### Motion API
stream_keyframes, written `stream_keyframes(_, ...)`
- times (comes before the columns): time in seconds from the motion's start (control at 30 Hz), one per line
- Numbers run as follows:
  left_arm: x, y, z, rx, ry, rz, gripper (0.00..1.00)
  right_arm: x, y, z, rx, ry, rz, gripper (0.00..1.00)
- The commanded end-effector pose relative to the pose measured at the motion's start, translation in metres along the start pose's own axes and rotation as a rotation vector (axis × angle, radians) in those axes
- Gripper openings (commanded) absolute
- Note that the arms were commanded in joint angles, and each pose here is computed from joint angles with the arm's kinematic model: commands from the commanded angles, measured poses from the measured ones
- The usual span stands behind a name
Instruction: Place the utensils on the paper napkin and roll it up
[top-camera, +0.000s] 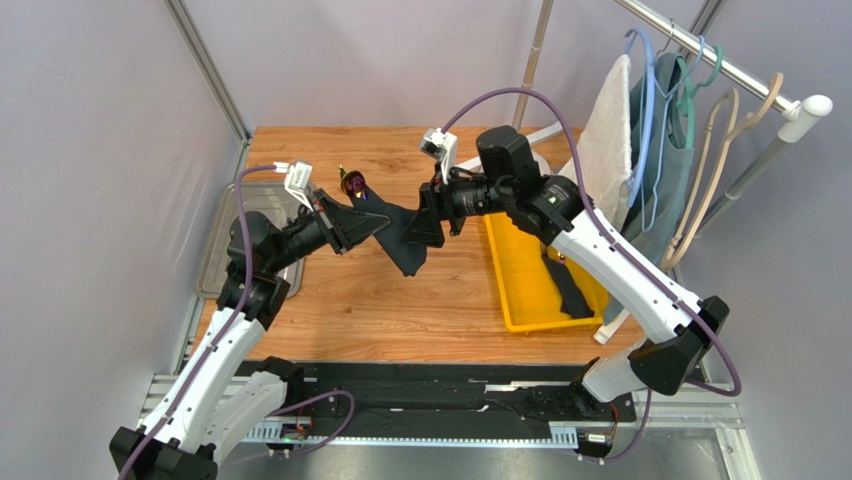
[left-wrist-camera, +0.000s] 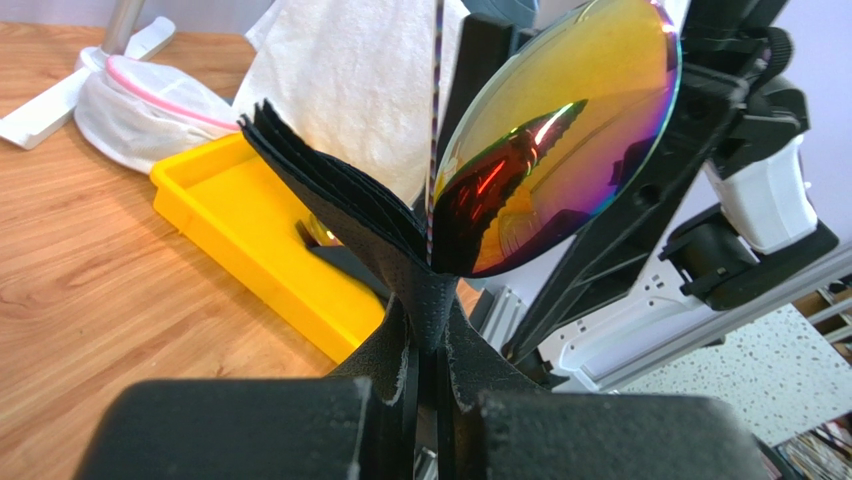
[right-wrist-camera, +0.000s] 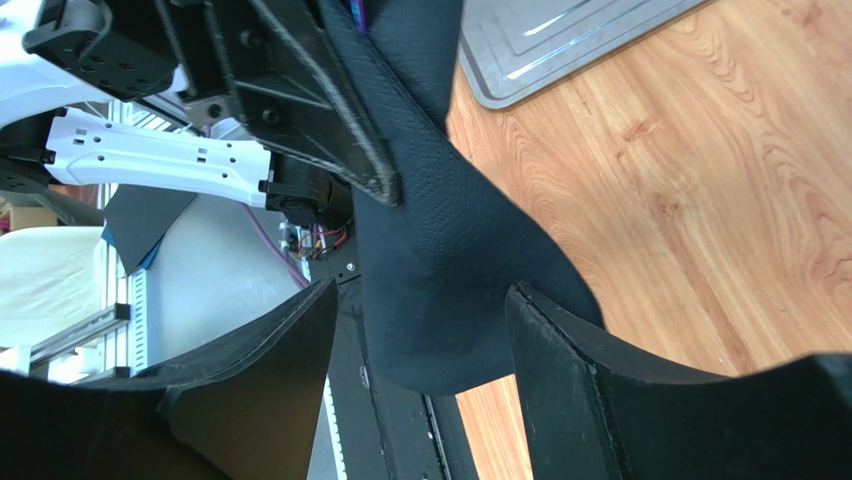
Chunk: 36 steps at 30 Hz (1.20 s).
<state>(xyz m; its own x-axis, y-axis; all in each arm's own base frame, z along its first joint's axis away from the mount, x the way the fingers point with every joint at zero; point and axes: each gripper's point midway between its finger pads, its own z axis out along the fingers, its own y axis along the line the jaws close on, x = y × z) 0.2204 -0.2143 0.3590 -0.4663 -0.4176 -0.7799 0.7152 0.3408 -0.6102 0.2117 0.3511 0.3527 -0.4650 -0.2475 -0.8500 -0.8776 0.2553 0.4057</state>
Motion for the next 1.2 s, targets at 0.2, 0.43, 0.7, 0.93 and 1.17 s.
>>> stream_keyframes(0.2, -0.022, -0.039, -0.003, 0.14, -0.062, 0.055, 0.0, -0.008, 0.015, 0.017, -0.122, -0.023, 0.012, 0.67)
stream_keyframes(0.43, -0.024, -0.045, -0.003, 0.176, -0.074, 0.05, 0.0, -0.005, 0.032, 0.019, -0.236, -0.007, 0.04, 0.6)
stream_keyframes(0.7, -0.023, -0.05, -0.004, 0.209, -0.072, 0.046, 0.0, -0.001, 0.04, 0.019, -0.293, 0.01, 0.07, 0.45)
stream_keyframes(0.93, -0.024, -0.051, -0.004, 0.217, -0.076, 0.048, 0.0, -0.001, 0.047, 0.017, -0.329, 0.018, 0.104, 0.26)
stream_keyframes(1.17, -0.02, -0.045, -0.004, 0.182, -0.064, 0.049, 0.0, -0.01, 0.048, 0.011, -0.304, -0.007, 0.093, 0.0)
